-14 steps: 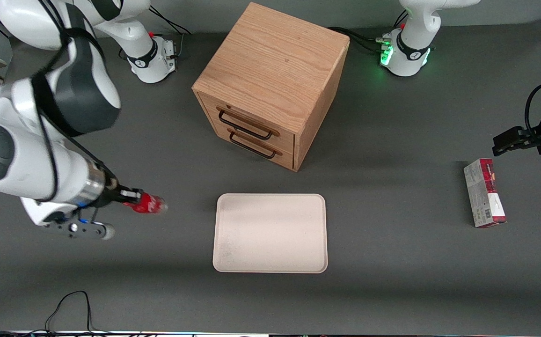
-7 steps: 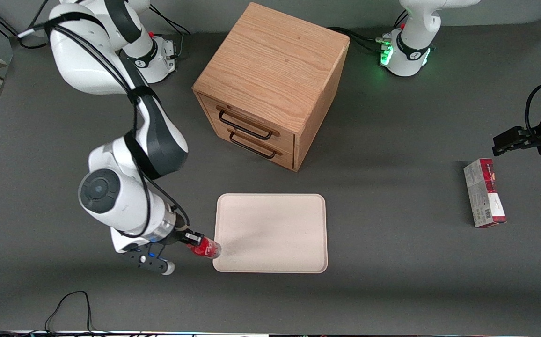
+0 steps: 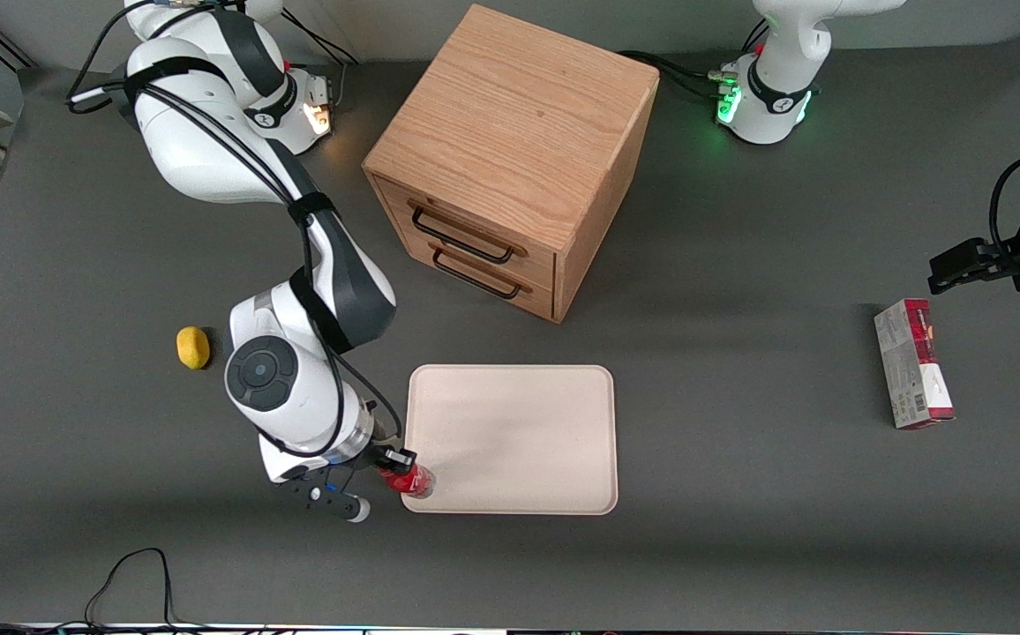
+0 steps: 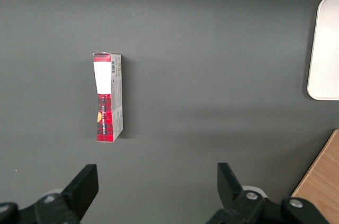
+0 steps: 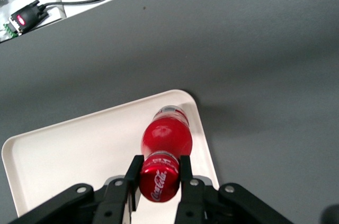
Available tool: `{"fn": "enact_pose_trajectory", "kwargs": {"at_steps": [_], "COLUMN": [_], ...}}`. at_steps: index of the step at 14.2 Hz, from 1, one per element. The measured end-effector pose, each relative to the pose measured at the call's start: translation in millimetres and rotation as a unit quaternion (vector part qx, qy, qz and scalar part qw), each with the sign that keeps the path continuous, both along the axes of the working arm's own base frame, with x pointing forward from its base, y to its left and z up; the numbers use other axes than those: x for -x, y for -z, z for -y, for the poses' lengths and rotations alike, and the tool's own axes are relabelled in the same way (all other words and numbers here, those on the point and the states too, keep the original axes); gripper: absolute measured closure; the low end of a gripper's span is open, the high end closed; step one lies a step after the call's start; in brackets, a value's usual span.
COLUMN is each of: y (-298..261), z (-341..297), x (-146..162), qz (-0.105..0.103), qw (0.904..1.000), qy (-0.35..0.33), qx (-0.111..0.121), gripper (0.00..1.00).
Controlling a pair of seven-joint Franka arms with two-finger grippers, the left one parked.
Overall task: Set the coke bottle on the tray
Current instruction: 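Lower the bottle onto the tray corner and open the right gripper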
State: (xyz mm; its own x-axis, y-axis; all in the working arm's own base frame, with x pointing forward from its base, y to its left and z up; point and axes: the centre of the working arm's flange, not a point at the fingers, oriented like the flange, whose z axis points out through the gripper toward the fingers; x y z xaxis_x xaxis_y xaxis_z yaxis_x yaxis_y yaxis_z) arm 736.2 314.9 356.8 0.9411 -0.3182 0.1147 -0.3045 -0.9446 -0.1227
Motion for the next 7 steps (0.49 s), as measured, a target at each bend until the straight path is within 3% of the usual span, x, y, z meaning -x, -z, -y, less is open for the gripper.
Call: {"fn": "enact_pose_trajectory", "kwargs": {"at_steps": [7], "y": [23.0], "z": [-10.2], "x": [4.0], "qz": [-0.009], "qw": [0.9998], "qy": [-0.01], "qx": [0.014], "gripper": [0.69]}}
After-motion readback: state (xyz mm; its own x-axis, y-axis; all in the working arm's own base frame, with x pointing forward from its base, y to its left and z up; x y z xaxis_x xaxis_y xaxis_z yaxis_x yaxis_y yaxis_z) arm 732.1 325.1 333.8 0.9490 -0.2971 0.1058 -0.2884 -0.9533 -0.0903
